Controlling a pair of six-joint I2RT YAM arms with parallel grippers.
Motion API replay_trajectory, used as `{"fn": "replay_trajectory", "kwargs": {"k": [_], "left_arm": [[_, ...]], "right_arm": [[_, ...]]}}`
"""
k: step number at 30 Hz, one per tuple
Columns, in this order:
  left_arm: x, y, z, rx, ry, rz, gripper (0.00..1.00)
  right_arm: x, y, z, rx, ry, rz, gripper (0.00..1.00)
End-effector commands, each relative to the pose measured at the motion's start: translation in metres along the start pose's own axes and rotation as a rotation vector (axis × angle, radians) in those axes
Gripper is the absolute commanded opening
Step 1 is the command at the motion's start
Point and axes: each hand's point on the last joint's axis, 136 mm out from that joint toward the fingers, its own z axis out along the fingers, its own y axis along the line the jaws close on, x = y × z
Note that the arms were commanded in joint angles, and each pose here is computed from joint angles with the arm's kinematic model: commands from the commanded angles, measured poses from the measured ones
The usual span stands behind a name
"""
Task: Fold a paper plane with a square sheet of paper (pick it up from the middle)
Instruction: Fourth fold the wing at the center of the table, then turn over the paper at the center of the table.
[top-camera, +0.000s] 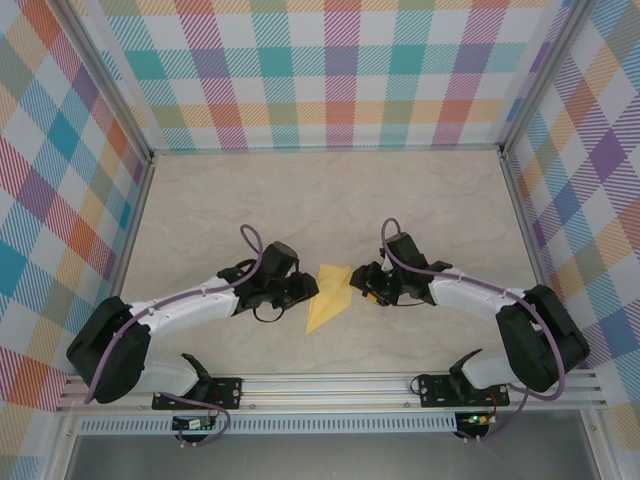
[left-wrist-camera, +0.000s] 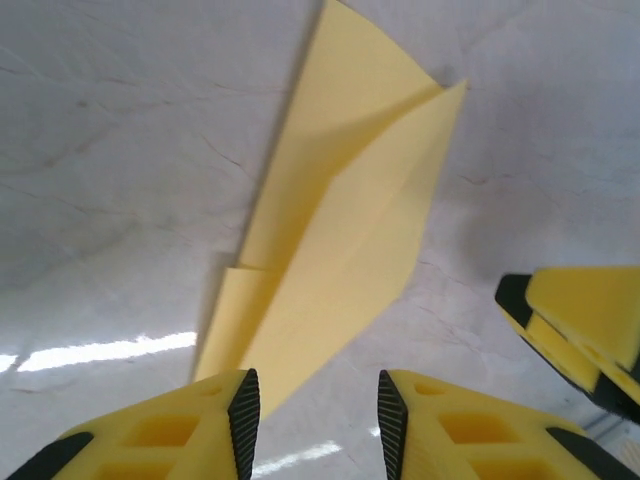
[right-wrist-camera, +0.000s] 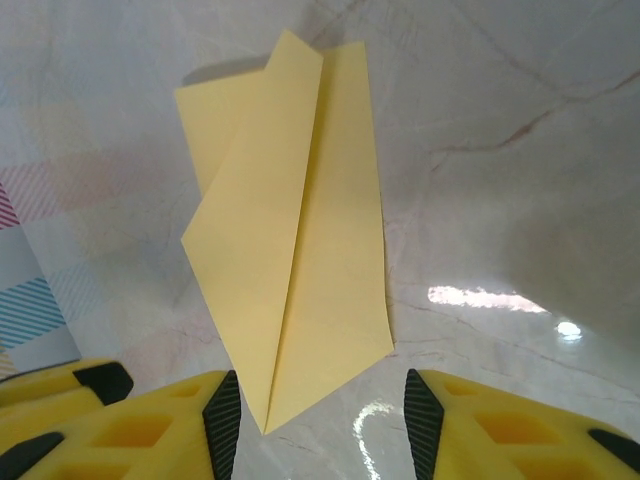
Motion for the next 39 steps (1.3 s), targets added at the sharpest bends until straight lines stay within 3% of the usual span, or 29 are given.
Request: {"fn": "replay_trajectory", "kwargs": {"k": [1, 9, 39], "left_arm": [[0.006, 0.01, 0.008, -0.069, 0.084, 0.094, 0.4], [0.002, 0.02, 0.027, -0.144, 0.107, 0.114, 0.41], [0.006, 0.025, 0.055, -0.17, 0.182, 0.132, 0.37]], "right_arm": [[0.004, 0.003, 0.01, 0.021, -0.006, 0.042, 0.49], [0.009, 0.006, 0.025, 0.035, 0.026, 0.05, 0.49], [0.01, 0.008, 0.048, 0.023, 0.072, 0.032, 0.42]]}}
